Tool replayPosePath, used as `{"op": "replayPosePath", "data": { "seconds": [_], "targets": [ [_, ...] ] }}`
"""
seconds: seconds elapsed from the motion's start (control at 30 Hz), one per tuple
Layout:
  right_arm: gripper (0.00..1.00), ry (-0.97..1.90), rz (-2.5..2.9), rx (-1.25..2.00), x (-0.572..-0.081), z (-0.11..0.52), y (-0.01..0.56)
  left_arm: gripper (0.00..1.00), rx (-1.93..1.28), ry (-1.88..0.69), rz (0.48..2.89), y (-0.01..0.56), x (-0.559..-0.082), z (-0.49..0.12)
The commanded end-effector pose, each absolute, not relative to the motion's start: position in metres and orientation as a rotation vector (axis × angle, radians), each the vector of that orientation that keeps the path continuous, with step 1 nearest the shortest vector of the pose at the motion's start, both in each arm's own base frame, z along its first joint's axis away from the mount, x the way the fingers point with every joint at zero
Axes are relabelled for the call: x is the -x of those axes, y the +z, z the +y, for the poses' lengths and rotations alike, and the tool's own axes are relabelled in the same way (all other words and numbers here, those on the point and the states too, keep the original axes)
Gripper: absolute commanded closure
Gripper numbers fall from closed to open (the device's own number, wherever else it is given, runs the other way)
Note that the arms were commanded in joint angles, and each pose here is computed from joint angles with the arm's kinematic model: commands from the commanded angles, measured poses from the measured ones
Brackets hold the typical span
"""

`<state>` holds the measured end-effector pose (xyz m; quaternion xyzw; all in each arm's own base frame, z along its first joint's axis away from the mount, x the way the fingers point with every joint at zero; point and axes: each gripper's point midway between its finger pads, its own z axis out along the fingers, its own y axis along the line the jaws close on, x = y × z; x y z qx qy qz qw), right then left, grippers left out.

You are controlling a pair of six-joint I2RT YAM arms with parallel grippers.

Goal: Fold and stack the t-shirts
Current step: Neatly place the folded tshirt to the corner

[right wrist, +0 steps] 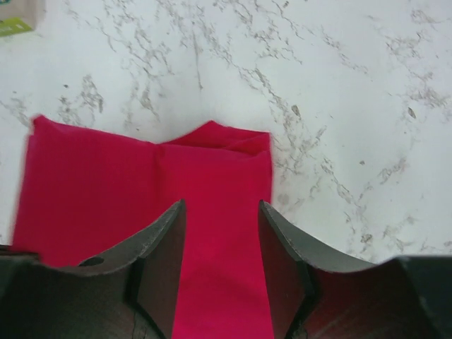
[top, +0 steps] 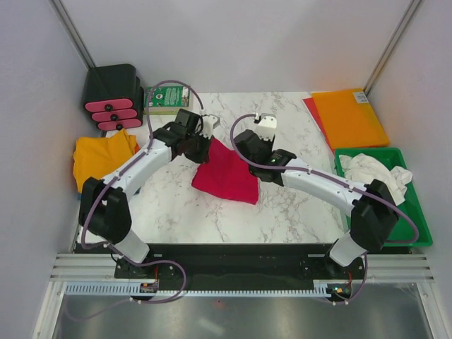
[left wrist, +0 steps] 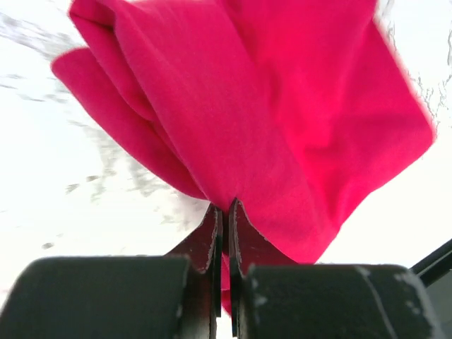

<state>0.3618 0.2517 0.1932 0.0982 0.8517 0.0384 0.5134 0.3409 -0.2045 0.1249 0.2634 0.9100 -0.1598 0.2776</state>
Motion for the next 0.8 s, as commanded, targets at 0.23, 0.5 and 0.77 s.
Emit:
{"op": "replayPosePath", "data": {
  "seconds": [0.23,0.5,0.77],
  "targets": [
    [0.48,0.057,2.059,-0.234,-0.338,0.229,0.175,0.98,-0.724,-0.091,2.248,0.232,-0.371,-0.132],
    [0.48,0.044,2.057,-0.214,-0.330,0.219,0.165,0.98,-0.585,0.131,2.230,0.259,-0.388,-0.047],
    [0.48,0.060,2.076,-0.198,-0.325,0.219,0.146,0.98,-0.530,0.257,2.203,0.295,-0.399,-0.005]
  ]
}}
